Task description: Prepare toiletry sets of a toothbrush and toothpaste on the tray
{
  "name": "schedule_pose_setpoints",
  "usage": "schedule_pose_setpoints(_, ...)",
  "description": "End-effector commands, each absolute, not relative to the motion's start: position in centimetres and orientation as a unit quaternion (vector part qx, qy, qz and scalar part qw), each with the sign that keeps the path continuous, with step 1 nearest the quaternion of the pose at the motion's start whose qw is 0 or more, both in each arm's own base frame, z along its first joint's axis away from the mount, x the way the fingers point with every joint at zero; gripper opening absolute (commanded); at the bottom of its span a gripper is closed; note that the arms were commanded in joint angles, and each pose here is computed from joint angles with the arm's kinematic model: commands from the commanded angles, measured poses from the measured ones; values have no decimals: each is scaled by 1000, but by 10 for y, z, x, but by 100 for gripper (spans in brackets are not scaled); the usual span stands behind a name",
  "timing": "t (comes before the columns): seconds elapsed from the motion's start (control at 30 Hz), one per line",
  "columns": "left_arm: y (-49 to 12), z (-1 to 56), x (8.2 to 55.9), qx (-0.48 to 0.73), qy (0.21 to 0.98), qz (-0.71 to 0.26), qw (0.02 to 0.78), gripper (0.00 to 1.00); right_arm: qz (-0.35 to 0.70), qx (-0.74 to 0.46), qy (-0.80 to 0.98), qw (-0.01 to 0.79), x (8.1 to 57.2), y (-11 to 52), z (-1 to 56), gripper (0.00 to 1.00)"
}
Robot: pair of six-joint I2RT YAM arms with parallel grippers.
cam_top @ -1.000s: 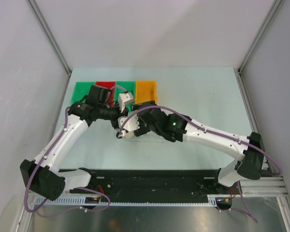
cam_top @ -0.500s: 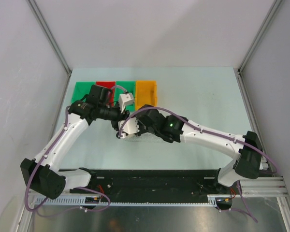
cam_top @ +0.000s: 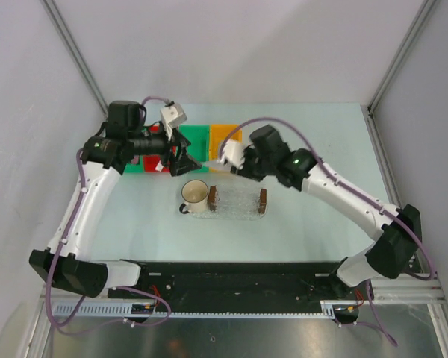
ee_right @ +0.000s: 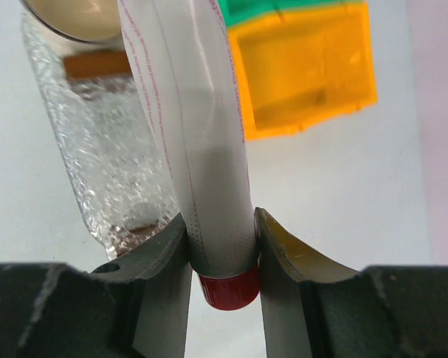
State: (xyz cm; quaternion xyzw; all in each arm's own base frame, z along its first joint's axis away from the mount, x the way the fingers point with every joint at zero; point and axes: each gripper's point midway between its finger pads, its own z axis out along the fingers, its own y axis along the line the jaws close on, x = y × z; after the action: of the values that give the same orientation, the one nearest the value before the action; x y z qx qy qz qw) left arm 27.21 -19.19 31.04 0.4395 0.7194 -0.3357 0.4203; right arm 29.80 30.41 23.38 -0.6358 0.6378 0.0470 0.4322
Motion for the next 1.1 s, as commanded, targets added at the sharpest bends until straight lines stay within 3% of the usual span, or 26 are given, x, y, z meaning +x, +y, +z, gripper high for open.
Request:
schedule_pose_setpoints(0.0,-202,359,265,464,656,-375,462,94,180,-571,680,424,287,291,248,4)
schedule_pose_setpoints(0.33,-207,381,278,430,637,-384,512,96,332,-471,705,413,294,267,273,1)
schedule_pose_setpoints(0.6,-216,387,283,395,598,-360,597,100,449,-434,668,405,278,274,314,1)
schedule_pose_setpoints(1.07,-271,382,281,386,564,-453,572,100,545,-429,612,378,254,288,352,2)
